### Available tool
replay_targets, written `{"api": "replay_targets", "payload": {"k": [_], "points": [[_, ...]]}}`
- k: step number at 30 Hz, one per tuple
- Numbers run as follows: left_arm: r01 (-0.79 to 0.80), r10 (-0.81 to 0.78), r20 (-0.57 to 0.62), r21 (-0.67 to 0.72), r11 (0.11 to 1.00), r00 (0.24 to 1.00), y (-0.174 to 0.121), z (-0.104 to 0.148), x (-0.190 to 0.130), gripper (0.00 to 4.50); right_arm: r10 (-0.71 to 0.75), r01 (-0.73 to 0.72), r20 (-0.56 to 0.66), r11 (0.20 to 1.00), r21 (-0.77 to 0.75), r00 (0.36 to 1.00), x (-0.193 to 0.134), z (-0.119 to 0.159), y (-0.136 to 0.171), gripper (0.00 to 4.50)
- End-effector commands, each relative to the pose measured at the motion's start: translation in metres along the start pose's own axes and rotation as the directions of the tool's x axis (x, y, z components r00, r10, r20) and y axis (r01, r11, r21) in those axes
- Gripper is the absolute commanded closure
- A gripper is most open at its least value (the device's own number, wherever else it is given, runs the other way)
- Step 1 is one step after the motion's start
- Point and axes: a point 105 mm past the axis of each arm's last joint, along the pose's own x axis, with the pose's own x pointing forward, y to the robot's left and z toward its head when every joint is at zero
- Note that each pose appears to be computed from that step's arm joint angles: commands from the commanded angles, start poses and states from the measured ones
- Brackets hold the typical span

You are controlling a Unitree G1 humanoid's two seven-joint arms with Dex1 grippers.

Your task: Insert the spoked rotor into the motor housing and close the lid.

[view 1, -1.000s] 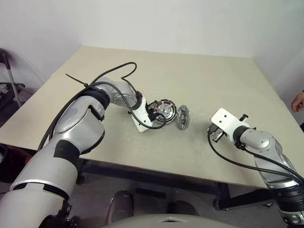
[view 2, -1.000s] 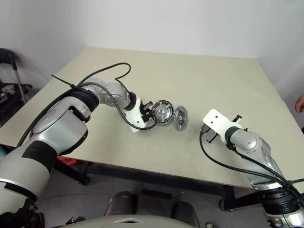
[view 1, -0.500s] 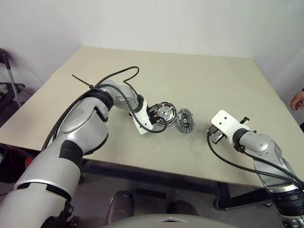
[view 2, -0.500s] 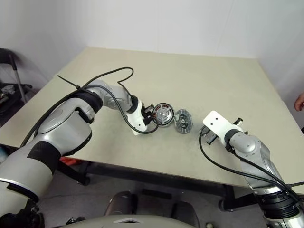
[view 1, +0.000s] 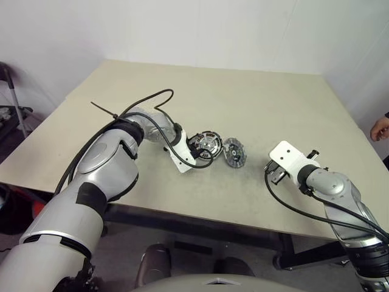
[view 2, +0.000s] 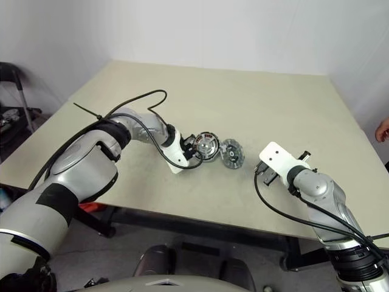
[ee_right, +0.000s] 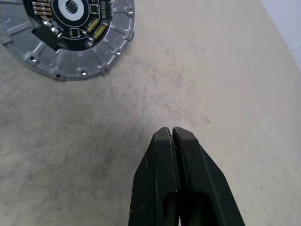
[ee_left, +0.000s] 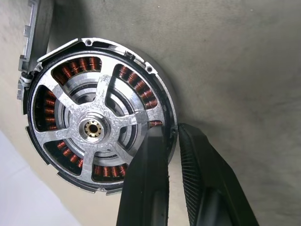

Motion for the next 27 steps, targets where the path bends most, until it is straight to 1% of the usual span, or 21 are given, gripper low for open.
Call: {"api": "replay_targets", "payload": {"k": [1,3,5,6,7,12,14,16,19,20,22,23,24,25,26,27], "points": [[-0.042,0.042,0.002,-0.027,0.999,0.999,0.012,-0.001,-0.005,4.37,-0.042,0.043,0.025,0.998,-0.044,0.999,-0.005,0.009,-0.011,4.50],[-0.033,0.033,0.003,-0.033,0.999,0.999,0.011,-0.002,-0.006,4.37,-0.041,0.042,0.025,0.998,-0.046,0.999,-0.004,0.009,-0.011,4.50],[-0.048,0.048,-0.010,-0.044,0.998,0.999,0.014,-0.004,-0.007,3.68,-0.040,0.041,0.026,0.998,-0.047,0.999,-0.004,0.009,-0.011,4.50],[-0.058,0.058,-0.017,-0.050,0.997,0.998,0.016,-0.005,-0.008,3.50,-0.039,0.040,0.026,0.998,-0.048,0.999,-0.003,0.009,-0.011,4.50],[-0.068,0.066,-0.023,-0.051,0.996,0.998,0.018,-0.007,-0.009,3.16,-0.038,0.039,0.027,0.998,-0.049,0.999,-0.003,0.010,-0.011,4.50],[-0.085,0.082,-0.053,-0.055,0.995,0.995,0.021,-0.014,-0.017,3.16,-0.035,0.037,0.032,0.998,-0.050,0.999,0.000,0.011,-0.011,4.50],[-0.094,0.090,-0.070,-0.056,0.994,0.993,0.021,-0.020,-0.024,3.16,-0.028,0.030,0.060,0.999,-0.036,0.998,0.002,0.017,-0.011,4.50],[-0.120,0.113,-0.095,-0.077,0.990,0.989,0.022,-0.029,-0.038,3.16,-0.020,0.012,0.152,0.999,0.049,0.988,0.004,0.036,-0.009,4.50],[-0.211,0.194,-0.107,-0.182,0.960,0.975,0.027,-0.037,-0.053,3.16,-0.047,-0.023,0.275,0.969,0.244,0.960,0.008,0.063,-0.007,4.50],[-0.235,0.216,-0.107,-0.214,0.948,0.970,0.028,-0.038,-0.056,3.16,-0.053,-0.039,0.299,0.955,0.293,0.953,0.009,0.068,-0.006,4.50],[-0.315,0.305,-0.087,-0.361,0.878,0.948,0.030,-0.039,-0.061,3.16,-0.063,-0.102,0.347,0.894,0.436,0.936,0.009,0.077,-0.001,4.50],[-0.354,0.361,-0.076,-0.463,0.813,0.929,0.028,-0.040,-0.064,3.16,-0.055,-0.136,0.359,0.863,0.486,0.932,0.008,0.079,0.005,4.50],[-0.371,0.399,-0.066,-0.533,0.761,0.914,0.026,-0.041,-0.066,3.16,-0.049,-0.159,0.366,0.841,0.517,0.929,0.007,0.079,0.008,4.50],[-0.390,0.452,-0.065,-0.622,0.679,0.890,0.024,-0.042,-0.066,3.16,-0.039,-0.187,0.375,0.816,0.547,0.926,0.005,0.079,0.013,4.50],[-0.384,0.500,-0.062,-0.724,0.573,0.864,0.017,-0.043,-0.065,3.16,-0.028,-0.218,0.385,0.785,0.580,0.923,0.002,0.079,0.017,4.50],[-0.374,0.546,-0.067,-0.796,0.475,0.835,0.012,-0.043,-0.064,3.16,-0.022,-0.240,0.390,0.756,0.609,0.921,-0.001,0.077,0.019,4.50]]}}
